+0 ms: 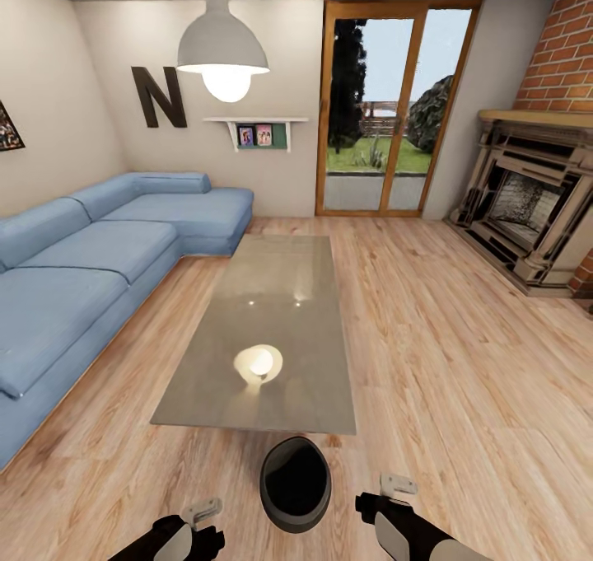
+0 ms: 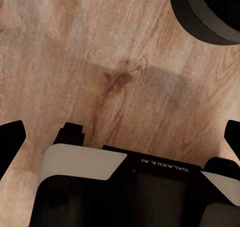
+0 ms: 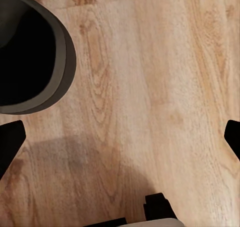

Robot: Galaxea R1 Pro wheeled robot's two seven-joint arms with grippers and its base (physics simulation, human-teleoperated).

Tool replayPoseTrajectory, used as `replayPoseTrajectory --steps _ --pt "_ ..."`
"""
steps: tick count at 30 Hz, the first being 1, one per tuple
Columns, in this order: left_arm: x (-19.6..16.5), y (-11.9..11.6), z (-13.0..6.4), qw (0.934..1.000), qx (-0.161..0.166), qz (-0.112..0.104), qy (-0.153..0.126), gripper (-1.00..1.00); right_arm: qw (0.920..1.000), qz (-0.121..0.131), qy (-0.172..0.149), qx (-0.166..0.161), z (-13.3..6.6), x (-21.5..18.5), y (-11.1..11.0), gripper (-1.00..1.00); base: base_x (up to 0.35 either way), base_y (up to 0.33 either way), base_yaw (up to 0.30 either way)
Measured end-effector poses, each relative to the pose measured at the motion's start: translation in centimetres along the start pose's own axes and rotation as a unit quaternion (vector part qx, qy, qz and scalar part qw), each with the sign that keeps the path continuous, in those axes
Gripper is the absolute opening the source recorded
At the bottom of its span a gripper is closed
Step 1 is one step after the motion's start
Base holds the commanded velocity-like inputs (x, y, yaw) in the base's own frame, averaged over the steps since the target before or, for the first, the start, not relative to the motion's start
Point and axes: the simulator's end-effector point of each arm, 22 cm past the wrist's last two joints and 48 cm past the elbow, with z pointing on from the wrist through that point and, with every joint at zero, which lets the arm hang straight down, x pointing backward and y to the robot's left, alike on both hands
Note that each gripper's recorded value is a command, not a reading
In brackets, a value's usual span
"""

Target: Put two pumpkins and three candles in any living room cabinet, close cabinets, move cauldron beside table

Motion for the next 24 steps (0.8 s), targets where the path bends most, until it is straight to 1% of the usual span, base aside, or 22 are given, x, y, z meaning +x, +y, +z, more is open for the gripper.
replayPoseTrajectory --steps 5,16,24 --pt "-0.07 -0.02 -0.01 1.0000 0.000 0.000 -0.001 1.00 1.0000 0.001 0.000 0.001 0.00 0.02 -0.03 1.00 0.000 0.000 -0.168" --pt "-0.14 -0.07 -0.01 1.0000 0.000 0.000 -0.003 1.00 1.0000 0.001 0.000 0.000 0.00 0.02 -0.03 1.00 -0.003 0.000 -0.269" --pt "-0.18 -0.03 0.00 1.0000 -0.001 0.001 -0.004 1.00 1.0000 0.001 0.001 0.000 0.02 0.05 -0.02 1.00 -0.130 0.000 -0.277"
